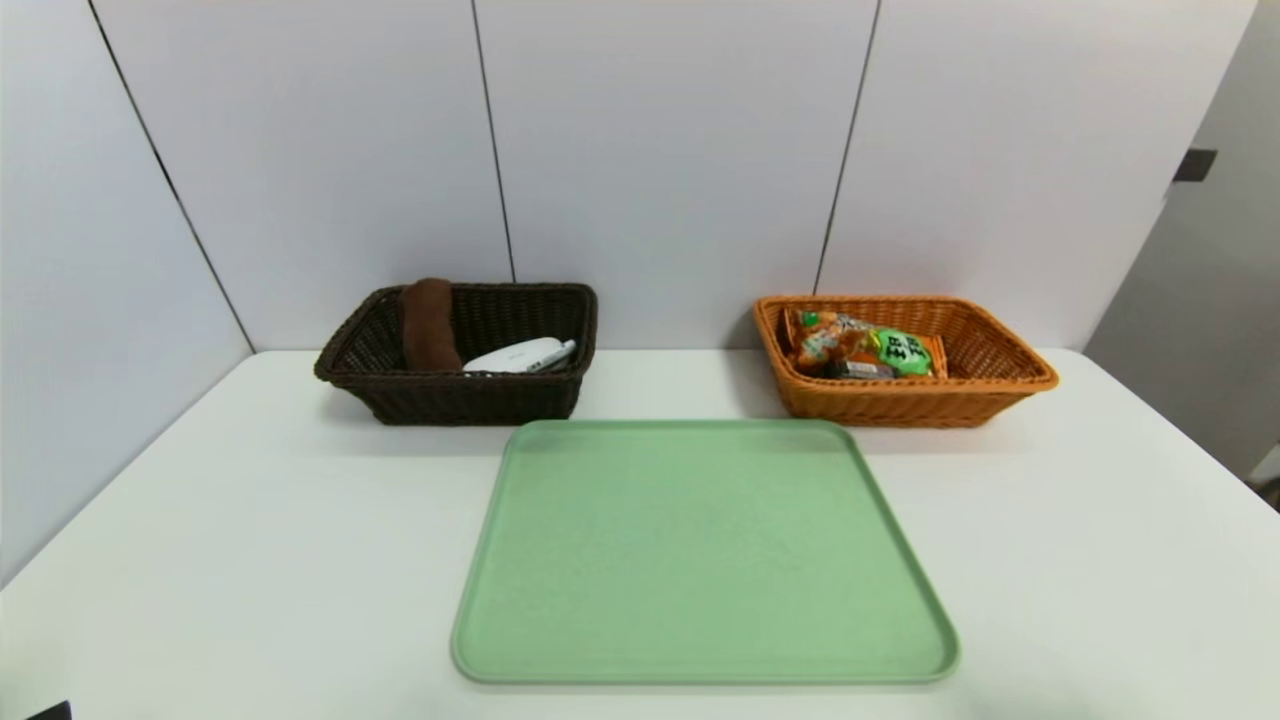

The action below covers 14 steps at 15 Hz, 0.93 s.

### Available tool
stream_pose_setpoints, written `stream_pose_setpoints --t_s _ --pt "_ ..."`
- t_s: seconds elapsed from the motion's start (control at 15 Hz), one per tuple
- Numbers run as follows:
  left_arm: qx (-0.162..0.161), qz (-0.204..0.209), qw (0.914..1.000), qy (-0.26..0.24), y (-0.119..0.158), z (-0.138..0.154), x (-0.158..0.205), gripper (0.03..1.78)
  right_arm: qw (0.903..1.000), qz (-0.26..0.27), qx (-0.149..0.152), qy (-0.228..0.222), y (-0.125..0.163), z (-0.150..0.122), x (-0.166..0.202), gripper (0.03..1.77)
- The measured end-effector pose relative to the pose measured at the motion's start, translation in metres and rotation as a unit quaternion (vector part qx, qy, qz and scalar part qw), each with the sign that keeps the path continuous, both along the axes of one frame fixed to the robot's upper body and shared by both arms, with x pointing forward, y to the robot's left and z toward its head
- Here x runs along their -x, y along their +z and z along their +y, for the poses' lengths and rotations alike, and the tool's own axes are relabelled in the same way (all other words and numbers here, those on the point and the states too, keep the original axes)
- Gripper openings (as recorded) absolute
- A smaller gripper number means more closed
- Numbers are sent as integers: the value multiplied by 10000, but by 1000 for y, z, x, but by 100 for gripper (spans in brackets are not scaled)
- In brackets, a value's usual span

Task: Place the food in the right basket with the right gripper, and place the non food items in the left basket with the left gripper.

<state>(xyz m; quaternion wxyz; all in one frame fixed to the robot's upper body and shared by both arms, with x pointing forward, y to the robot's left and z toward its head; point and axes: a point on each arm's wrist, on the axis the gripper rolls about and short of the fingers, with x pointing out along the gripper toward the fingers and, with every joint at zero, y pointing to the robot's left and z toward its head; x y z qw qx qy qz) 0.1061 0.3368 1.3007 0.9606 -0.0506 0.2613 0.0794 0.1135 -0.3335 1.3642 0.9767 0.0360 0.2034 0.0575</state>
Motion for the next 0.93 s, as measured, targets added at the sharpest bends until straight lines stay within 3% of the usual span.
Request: stream_pose_setpoints --t_s 0.4,0.73,0.93 --pt "13 -196 9995 265 -44 2 32 169 9975 -479 -51 -516 -15 1 37 170" --pt "-15 -373 9987 343 -74 2 49 169 9967 -561 295 -498 -44 4 62 170" --pt "-162 -467 9984 280 -83 1 56 169 9965 -594 553 -224 -52 3 70 170"
